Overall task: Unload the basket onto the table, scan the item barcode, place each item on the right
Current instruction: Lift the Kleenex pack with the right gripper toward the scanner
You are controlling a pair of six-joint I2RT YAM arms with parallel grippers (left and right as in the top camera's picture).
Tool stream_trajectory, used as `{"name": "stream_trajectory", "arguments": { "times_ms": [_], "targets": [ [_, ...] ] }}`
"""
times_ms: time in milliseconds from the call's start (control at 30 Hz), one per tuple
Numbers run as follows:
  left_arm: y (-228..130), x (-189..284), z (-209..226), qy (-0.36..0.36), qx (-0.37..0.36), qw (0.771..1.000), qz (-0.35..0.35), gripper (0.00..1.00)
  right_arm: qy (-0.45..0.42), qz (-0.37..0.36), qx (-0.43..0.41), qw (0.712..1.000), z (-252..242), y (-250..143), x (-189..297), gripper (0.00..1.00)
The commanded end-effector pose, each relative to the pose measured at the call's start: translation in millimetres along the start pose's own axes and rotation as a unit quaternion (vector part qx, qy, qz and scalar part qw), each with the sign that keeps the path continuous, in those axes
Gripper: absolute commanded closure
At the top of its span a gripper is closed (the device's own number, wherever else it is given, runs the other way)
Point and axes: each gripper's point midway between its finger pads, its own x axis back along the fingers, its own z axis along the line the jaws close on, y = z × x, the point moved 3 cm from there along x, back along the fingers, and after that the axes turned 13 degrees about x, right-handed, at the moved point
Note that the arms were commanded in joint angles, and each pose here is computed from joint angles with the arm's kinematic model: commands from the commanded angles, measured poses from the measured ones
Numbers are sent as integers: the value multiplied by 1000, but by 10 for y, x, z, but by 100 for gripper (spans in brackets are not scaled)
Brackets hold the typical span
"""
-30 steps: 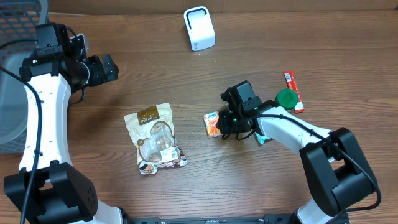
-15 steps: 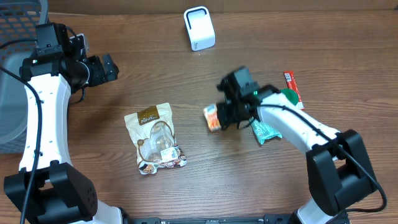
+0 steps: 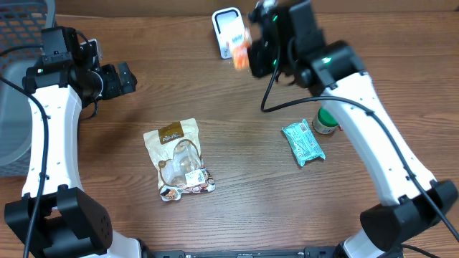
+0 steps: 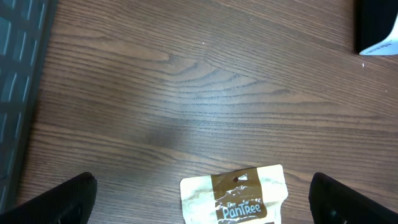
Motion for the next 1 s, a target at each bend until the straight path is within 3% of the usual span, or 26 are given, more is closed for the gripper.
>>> {"name": "stream_trajectory", "arguments": {
  "times_ms": [0,167,300,533,733,967],
  "targets": [
    [6,5,-5,2,3,1000,-2,0,-30,-67,7,997,-152,444,438,97],
    [6,5,-5,2,3,1000,-2,0,-49,-117,-2,992,-277,814,669,97],
    [6,5,-5,2,3,1000,-2,0,-70,-130,-2,989,-360,900,590,97],
    [6,5,-5,2,3,1000,-2,0,-164,-90,20,982,-713,801,46,96],
    [7,6,-5,2,3,1000,-2,0,-170,-54,78,981,-798,659,-558,96],
    [6,5,-5,2,3,1000,-2,0,-248,-13,90,965,-974,450,-1106,96]
  ]
}}
